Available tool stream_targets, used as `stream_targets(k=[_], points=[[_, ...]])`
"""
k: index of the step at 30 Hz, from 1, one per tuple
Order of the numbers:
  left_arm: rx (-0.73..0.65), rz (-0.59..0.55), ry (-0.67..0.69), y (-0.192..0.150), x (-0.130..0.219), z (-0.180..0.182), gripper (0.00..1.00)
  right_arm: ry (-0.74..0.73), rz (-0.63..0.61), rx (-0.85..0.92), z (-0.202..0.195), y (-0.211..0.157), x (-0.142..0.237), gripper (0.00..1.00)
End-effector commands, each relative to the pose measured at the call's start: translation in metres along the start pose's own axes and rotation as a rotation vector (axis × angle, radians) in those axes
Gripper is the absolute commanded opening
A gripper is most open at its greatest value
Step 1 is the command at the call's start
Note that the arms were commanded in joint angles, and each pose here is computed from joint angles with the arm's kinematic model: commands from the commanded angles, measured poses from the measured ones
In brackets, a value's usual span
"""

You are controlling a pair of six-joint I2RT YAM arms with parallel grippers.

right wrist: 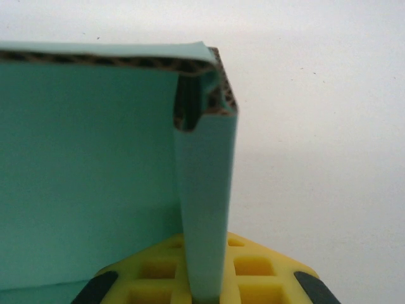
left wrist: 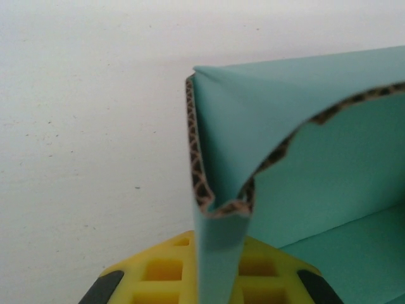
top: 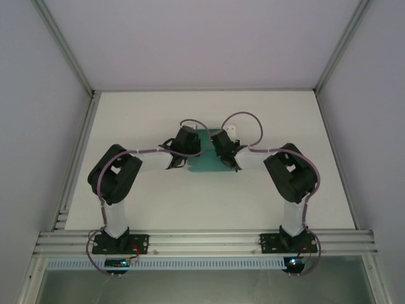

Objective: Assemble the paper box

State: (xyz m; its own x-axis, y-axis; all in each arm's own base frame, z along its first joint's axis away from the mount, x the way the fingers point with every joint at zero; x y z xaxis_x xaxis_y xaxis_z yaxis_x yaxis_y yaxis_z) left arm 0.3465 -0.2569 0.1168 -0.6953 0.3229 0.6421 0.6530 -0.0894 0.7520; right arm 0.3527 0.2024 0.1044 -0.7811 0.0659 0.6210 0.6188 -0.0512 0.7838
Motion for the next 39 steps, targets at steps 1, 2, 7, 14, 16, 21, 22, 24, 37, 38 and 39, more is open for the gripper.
stream_targets(k=[1, 2, 7, 14, 16, 21, 22, 24, 37, 38, 39], points=[[-0.022, 0.028, -0.023, -0.002, 0.006, -0.007, 0.0, -0.061, -0.107, 0.072, -0.025, 0.008, -0.004, 0.0], [-0.021, 0.025, -0.028, 0.0, 0.006, -0.007, 0.0, -0.091, -0.085, 0.086, -0.026, 0.007, -0.002, 0.0], [-0.016, 0.009, -0.041, 0.004, 0.008, -0.01, 0.0, -0.056, -0.064, 0.053, -0.027, 0.003, 0.004, 0.12], [-0.023, -0.004, -0.052, 0.005, 0.009, -0.011, 0.0, 0.168, -0.122, 0.053, -0.024, 0.012, 0.027, 0.36], [-0.022, -0.007, -0.049, 0.006, 0.008, -0.011, 0.0, 0.168, -0.118, 0.053, -0.027, 0.016, 0.031, 0.37], [-0.017, -0.009, -0.047, 0.005, 0.007, -0.011, 0.0, 0.217, -0.103, 0.038, -0.031, 0.021, 0.036, 0.46], [-0.016, -0.013, -0.045, 0.006, 0.008, -0.01, 0.0, 0.222, -0.105, 0.033, -0.031, 0.022, 0.037, 0.5], [-0.014, -0.014, -0.04, 0.006, 0.008, -0.01, 0.0, 0.234, -0.102, 0.025, -0.031, 0.024, 0.038, 0.53], [-0.006, -0.031, -0.049, 0.01, 0.01, -0.012, 0.0, 0.129, 0.088, -0.018, -0.044, -0.002, 0.014, 0.25], [-0.005, -0.034, -0.052, 0.011, 0.011, -0.012, 0.0, 0.124, 0.104, -0.022, -0.044, -0.002, 0.011, 0.25], [-0.006, -0.035, -0.05, 0.011, 0.011, -0.012, 0.0, 0.108, 0.112, -0.017, -0.044, -0.003, 0.008, 0.25]])
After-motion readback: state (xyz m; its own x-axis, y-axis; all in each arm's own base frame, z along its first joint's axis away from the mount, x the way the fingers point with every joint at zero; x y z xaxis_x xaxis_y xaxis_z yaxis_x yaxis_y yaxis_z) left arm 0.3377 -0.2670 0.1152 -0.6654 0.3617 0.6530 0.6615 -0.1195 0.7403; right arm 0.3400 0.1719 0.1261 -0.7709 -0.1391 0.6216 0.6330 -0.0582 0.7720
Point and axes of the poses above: each hand's point on the last joint's axis, 136 mm out from that joint toward the fingers, its own x axis back along the fingers, its own z axis along the line the jaws close on, y = z × x, the point moved 8 cm from there along x, back along the fingers, and after that the axes turned 5 degrees about -x, right-handed, at the moved point
